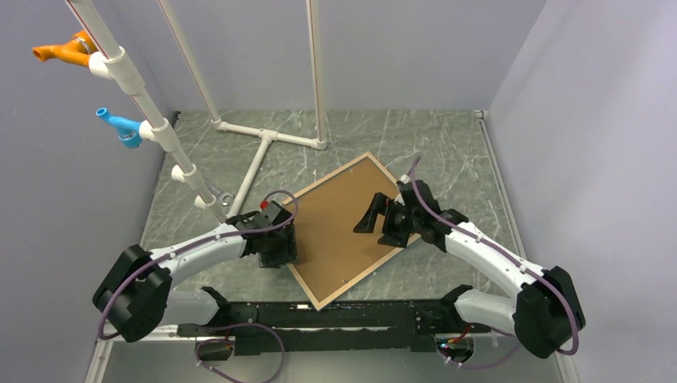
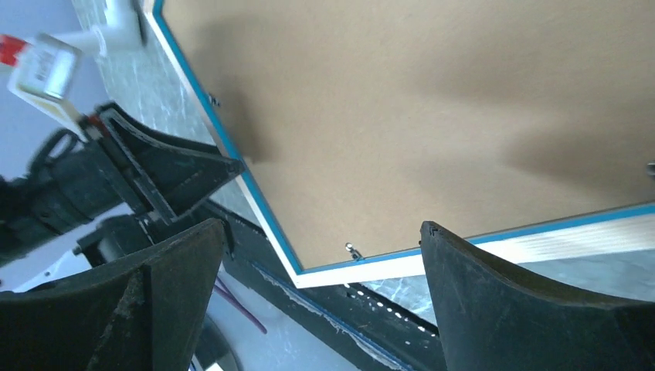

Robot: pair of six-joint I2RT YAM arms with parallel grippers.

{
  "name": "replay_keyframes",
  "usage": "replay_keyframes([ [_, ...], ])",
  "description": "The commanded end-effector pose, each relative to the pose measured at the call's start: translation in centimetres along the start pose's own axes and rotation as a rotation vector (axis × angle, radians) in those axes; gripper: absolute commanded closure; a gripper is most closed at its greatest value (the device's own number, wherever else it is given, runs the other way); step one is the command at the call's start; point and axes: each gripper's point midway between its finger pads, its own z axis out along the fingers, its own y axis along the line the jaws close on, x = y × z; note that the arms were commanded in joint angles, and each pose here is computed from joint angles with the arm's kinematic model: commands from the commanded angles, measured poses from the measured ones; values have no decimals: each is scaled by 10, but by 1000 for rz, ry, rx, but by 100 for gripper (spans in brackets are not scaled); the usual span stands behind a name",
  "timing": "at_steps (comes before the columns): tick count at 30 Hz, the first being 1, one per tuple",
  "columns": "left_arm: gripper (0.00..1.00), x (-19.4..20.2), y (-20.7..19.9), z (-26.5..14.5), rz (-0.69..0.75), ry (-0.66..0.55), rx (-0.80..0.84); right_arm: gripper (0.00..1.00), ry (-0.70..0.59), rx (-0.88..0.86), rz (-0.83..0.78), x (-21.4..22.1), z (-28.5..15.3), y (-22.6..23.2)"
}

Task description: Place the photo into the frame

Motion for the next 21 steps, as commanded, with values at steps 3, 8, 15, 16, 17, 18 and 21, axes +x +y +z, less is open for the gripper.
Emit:
replay_keyframes([
  [3,42,-7,-10,14,-4,-12,30,0,-79,11,-16,-32,-31,-18],
  [8,59,-13,-6,18,57,-20,-6,0,-149,110,-24,-57,-46,-45],
  [15,72,-47,-3,23,252,-81,-92,0,-256,250,49,-94,-68,-92],
  [16,73,-50,-1,26,278,-78,-111,0,-263,259,66,-98,-70,-98],
  [17,73,-54,1,28,300,-79,-124,0,-274,271,83,-101,-73,-104],
  [18,74,-58,3,30,313,-74,-135,0,-287,283,98,-105,-76,-110],
  [21,72,-65,3,34,372,-69,-119,0,-335,331,141,-117,-89,-130],
])
